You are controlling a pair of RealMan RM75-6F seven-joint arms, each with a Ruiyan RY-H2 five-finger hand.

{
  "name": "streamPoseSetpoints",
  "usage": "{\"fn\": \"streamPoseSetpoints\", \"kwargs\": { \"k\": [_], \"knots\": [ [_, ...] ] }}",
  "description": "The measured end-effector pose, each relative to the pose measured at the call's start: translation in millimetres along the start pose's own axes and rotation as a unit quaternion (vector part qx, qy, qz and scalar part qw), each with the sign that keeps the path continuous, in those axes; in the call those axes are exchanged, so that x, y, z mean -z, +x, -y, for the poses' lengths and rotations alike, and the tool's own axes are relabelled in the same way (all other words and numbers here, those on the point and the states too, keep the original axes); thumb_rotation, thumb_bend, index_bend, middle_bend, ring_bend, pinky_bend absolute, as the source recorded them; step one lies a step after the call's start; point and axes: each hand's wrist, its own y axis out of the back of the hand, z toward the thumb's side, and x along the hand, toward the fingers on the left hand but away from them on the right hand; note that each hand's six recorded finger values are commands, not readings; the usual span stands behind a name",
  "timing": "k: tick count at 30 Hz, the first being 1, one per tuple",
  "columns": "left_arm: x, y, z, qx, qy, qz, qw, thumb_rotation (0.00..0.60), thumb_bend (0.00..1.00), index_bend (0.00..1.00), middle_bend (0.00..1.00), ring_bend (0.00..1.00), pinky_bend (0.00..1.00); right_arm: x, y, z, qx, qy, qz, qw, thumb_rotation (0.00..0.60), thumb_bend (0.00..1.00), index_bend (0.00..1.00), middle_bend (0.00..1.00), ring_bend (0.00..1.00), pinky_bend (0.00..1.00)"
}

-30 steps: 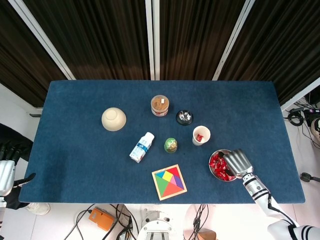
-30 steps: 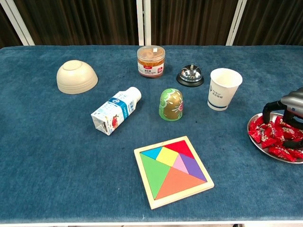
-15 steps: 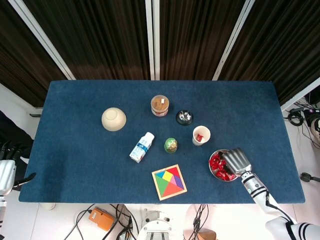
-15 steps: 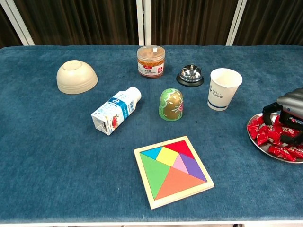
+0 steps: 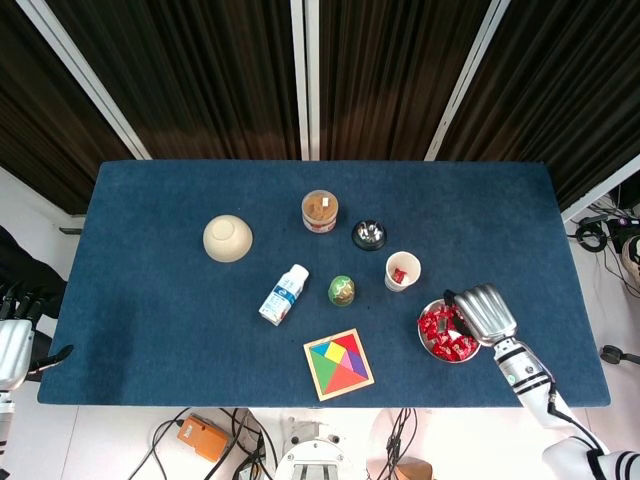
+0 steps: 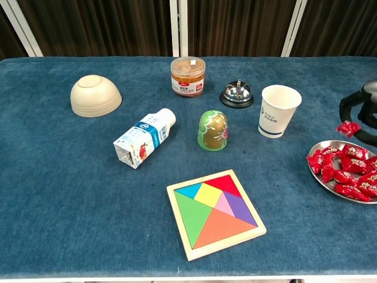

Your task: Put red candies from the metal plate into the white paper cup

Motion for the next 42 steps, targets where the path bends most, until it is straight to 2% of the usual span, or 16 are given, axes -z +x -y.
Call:
{"fn": "streamPoseSetpoints", "kwargs": {
  "k": [5,8,13,17,21,27,30,37,42],
  "knots": [
    [-2.0,1.1,-0.3,-0.001,0.000,0.004,1.0000,0.600,0.00,0.23,0.15,0.03,0.00,-0.1,-19.0,-41.4,0.048,-0.007,0.000,0.9988,0.600,0.72,0.70,0.94,1.00,1.00],
    [-2.3,1.2,-0.1,0.001,0.001,0.004,1.0000,0.600,0.00,0.23,0.15,0.03,0.00,-1.6,-36.4,-52.9,0.051,-0.009,0.003,0.9987,0.600,0.72,0.68,0.94,1.00,1.00],
    [-1.8,1.9,0.7,0.003,0.002,0.001,1.0000,0.600,0.00,0.23,0.15,0.03,0.00,-11.5,-68.8,-56.0,0.026,-0.012,0.001,0.9996,0.600,0.72,0.67,0.94,1.00,1.00],
    [-1.6,2.0,1.9,0.005,0.002,0.000,1.0000,0.600,0.00,0.23,0.15,0.03,0.00,-26.2,-95.6,-49.2,0.002,-0.020,-0.003,0.9998,0.600,0.72,0.66,0.94,1.00,1.00],
    [0.1,1.4,1.9,0.007,0.005,-0.002,1.0000,0.600,0.00,0.23,0.15,0.03,0.00,-38.1,-110.0,-40.5,-0.012,-0.011,-0.011,0.9998,0.600,0.70,0.62,0.94,1.00,1.00],
    [1.9,0.1,1.5,0.006,0.005,-0.006,1.0000,0.600,0.00,0.23,0.15,0.03,0.00,-43.8,-113.4,-35.2,-0.017,-0.009,-0.016,0.9997,0.600,0.50,0.50,0.94,1.00,1.00],
    [1.6,0.4,2.6,0.007,0.005,-0.005,0.9999,0.600,0.00,0.23,0.15,0.03,0.00,-43.3,-112.9,-34.5,-0.018,-0.005,-0.015,0.9997,0.600,0.45,0.46,0.94,1.00,1.00],
    [-0.2,2.1,3.1,0.006,0.003,-0.002,1.0000,0.600,0.00,0.23,0.15,0.03,0.00,-39.2,-106.5,-41.9,-0.001,-0.010,-0.010,0.9999,0.600,0.41,0.45,0.94,1.00,1.00],
    [-0.7,3.3,3.6,0.007,0.003,0.000,1.0000,0.600,0.00,0.23,0.15,0.03,0.00,-27.6,-79.9,-50.2,0.026,-0.019,-0.010,0.9994,0.600,0.41,0.48,0.94,1.00,1.00]
  ]
}}
